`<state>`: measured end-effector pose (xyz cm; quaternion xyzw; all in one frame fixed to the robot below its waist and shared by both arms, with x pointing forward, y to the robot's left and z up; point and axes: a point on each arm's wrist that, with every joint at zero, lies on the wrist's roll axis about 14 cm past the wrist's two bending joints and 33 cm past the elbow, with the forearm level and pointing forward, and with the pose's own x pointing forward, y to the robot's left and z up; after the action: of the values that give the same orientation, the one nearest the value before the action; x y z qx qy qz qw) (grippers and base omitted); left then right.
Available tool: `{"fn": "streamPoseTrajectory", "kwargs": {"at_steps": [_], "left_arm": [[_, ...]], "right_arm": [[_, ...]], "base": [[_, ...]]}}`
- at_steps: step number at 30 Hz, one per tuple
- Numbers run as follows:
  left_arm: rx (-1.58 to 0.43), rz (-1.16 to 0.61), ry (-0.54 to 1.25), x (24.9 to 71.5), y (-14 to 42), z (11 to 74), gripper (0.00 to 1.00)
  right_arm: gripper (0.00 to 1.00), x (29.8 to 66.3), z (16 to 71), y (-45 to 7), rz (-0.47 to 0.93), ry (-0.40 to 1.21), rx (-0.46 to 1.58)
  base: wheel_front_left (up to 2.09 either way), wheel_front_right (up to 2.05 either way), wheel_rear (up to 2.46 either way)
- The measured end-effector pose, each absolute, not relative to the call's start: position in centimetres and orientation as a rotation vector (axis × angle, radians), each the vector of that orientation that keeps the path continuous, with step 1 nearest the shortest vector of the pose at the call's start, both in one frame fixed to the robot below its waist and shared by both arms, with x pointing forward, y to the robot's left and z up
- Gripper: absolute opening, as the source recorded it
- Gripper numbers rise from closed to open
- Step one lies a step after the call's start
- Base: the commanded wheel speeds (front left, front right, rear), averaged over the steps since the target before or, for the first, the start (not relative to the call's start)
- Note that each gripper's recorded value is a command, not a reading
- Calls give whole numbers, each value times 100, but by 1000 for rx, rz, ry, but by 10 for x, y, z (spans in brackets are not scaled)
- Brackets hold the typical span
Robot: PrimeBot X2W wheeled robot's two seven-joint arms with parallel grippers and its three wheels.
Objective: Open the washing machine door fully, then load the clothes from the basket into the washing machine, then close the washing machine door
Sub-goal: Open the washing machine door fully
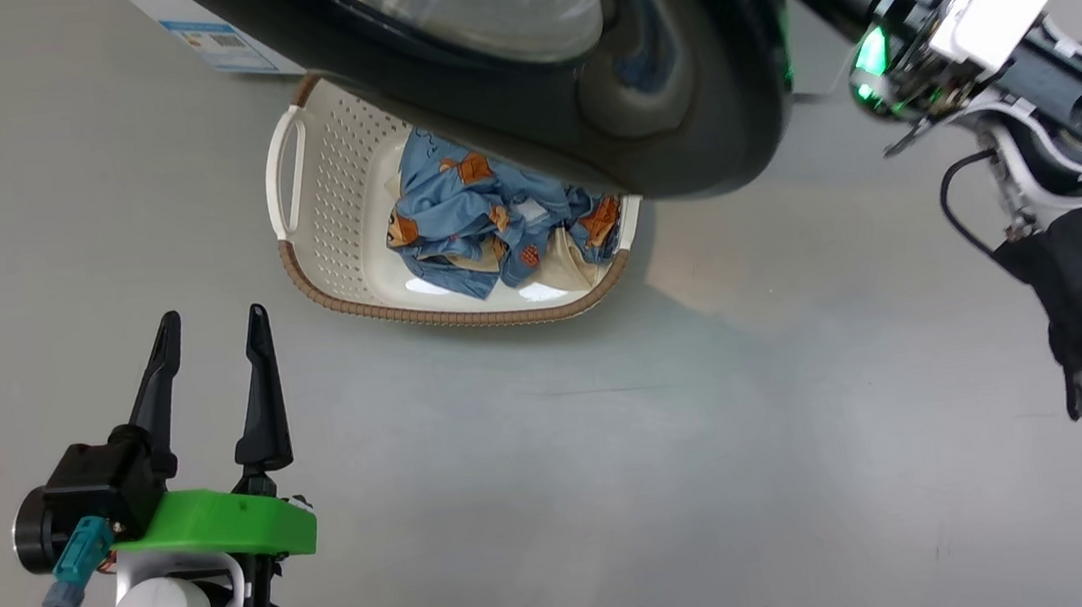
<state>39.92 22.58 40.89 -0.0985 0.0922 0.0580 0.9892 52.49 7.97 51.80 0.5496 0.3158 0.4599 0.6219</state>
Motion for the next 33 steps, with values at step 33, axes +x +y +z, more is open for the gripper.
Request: {"fn": "streamPoseTrajectory", "kwargs": {"at_steps": [33], "left_arm": [[-228, 109, 86, 366, 220, 451, 100]], "right_arm": [[0, 422, 532, 112, 1139, 882, 1193]], "base": [[0, 0, 0]]}}
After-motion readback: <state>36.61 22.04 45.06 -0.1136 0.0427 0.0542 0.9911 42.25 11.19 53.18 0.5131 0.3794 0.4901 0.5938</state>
